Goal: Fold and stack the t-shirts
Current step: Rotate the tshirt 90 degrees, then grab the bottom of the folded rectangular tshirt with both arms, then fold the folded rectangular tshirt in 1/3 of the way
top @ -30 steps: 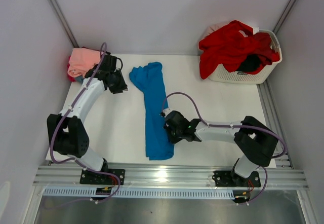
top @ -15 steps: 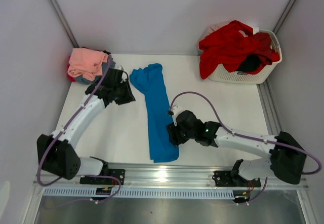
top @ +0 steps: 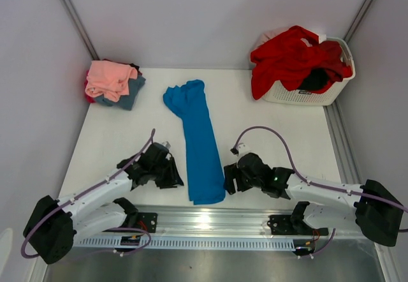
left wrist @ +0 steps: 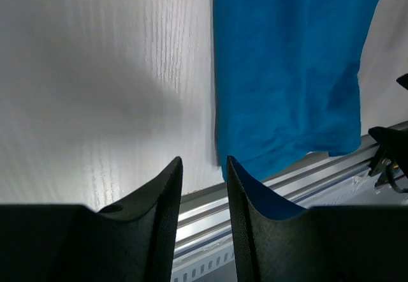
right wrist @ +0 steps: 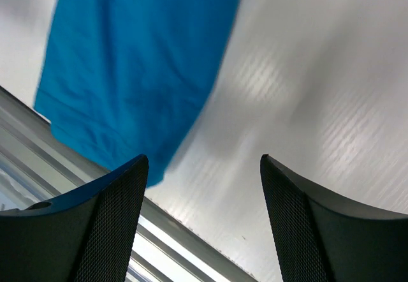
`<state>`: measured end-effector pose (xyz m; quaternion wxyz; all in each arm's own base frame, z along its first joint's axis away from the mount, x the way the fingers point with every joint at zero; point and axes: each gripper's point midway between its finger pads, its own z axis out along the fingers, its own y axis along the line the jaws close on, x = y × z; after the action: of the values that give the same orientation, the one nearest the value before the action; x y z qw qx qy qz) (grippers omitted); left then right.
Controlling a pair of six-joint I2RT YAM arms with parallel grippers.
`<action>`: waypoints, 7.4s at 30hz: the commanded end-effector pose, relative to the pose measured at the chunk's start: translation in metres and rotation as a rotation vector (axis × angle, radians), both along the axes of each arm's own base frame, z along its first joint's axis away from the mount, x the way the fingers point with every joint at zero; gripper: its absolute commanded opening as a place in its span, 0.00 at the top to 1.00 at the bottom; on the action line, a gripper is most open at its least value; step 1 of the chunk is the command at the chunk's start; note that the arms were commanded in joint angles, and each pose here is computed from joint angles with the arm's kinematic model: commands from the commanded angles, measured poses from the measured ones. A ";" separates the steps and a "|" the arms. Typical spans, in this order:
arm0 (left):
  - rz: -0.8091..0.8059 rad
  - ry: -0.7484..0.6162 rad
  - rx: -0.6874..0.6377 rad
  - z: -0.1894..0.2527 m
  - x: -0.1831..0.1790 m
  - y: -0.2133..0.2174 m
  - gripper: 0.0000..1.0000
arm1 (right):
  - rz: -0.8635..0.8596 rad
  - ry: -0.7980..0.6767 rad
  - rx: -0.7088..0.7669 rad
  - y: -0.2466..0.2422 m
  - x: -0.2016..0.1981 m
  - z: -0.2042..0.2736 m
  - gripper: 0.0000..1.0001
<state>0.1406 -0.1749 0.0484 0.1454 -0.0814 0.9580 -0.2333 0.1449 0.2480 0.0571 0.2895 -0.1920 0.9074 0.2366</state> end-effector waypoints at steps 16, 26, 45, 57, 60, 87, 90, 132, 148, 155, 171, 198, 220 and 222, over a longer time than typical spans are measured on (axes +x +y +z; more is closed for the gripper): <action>-0.069 0.038 -0.338 -0.026 -0.025 -0.062 0.59 | -0.069 0.144 0.396 0.023 -0.025 0.008 0.21; -0.227 0.122 -0.389 -0.023 -0.039 -0.107 0.59 | -0.064 0.189 0.435 0.042 -0.019 -0.005 0.24; -0.344 0.113 -0.325 0.000 -0.048 -0.105 0.98 | -0.082 0.181 0.379 0.053 -0.005 0.015 1.00; -0.403 0.174 -0.320 0.034 -0.084 -0.075 0.99 | -0.026 0.354 0.238 0.047 -0.041 0.040 1.00; -0.408 0.185 -0.323 0.041 -0.093 -0.066 1.00 | -0.016 0.422 0.222 0.046 -0.055 0.040 1.00; -0.209 -0.178 -0.048 0.120 0.001 -0.032 0.99 | 0.002 0.086 0.135 0.050 0.046 0.103 1.00; -0.181 -0.184 -0.083 0.123 0.022 -0.036 0.99 | -0.001 0.073 0.152 0.058 0.066 0.100 1.00; 0.090 -0.086 -0.101 0.045 0.156 -0.028 0.99 | 0.010 0.151 0.184 0.091 0.193 0.026 1.00; 0.189 0.091 0.061 -0.031 0.148 -0.007 0.94 | 0.030 0.156 0.124 0.090 0.205 -0.012 0.65; 0.220 0.031 0.082 -0.011 0.149 0.008 0.76 | -0.018 0.027 0.061 0.067 0.213 0.017 0.36; 0.229 -0.249 -0.066 0.094 0.109 0.023 0.13 | -0.109 0.069 0.151 0.023 0.140 0.027 0.09; 0.158 -0.408 -0.048 0.139 0.076 0.043 0.13 | 0.023 0.294 0.430 0.130 0.066 -0.006 0.24; 0.116 -0.436 -0.003 0.146 0.071 0.050 0.14 | 0.201 0.375 0.134 0.075 -0.041 0.004 1.00; 0.110 -0.435 -0.003 0.145 0.071 0.050 0.14 | 0.185 0.408 0.107 0.061 -0.053 -0.003 1.00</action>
<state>0.2073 -0.1263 0.1793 0.3404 -0.0940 0.9049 -0.2377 0.1185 0.3329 0.0619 0.1252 -0.2018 0.8994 0.3670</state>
